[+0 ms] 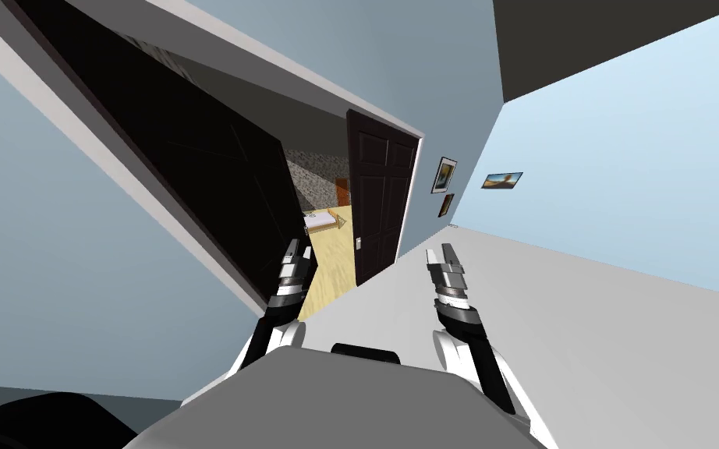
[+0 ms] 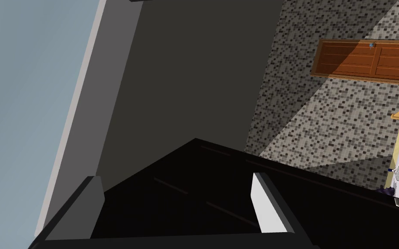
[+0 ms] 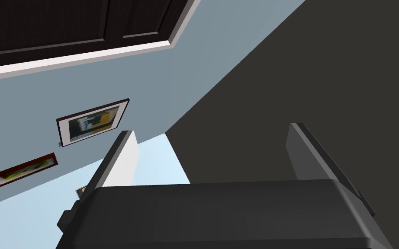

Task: Push the door open

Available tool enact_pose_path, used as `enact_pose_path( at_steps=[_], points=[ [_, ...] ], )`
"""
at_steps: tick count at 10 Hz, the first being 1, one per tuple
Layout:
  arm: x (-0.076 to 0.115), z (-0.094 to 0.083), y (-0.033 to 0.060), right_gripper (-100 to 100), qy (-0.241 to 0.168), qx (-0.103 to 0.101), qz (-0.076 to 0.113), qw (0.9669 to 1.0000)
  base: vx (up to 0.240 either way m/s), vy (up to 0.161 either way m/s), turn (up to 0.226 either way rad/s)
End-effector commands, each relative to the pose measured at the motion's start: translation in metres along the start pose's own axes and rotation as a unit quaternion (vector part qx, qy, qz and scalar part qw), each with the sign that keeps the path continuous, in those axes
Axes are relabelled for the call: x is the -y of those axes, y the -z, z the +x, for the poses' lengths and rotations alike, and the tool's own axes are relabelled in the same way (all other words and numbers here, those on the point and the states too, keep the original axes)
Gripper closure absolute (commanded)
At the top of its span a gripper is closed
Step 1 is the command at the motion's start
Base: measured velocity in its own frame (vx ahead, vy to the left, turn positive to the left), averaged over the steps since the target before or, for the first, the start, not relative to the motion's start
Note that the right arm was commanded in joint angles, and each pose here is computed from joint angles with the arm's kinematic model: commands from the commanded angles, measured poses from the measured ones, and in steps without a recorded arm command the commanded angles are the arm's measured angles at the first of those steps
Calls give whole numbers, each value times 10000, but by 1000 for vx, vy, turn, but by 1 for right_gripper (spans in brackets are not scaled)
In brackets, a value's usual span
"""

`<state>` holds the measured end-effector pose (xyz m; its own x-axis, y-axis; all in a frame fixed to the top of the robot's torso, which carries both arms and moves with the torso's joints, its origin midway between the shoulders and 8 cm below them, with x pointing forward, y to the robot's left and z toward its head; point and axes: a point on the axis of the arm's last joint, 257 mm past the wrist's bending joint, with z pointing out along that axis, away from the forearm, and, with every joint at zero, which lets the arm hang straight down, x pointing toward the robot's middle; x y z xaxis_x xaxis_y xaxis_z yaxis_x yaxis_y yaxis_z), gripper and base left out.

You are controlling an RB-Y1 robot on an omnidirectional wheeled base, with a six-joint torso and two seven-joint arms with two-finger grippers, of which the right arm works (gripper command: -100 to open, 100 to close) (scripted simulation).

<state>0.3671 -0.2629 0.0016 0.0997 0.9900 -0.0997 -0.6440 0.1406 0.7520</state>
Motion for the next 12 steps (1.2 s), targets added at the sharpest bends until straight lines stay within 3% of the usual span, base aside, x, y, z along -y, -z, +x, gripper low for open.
enact_pose_path(
  at_steps=[1,7,12],
  points=[
    [114,55,21,-100,-44,-70,89,9999,92,10,19],
    [577,345,208,-100,-241,-367,497,9978,97,-1,19],
    [977,642,436,-100,-426,-665,879,9930,102,-7,23]
  ],
)
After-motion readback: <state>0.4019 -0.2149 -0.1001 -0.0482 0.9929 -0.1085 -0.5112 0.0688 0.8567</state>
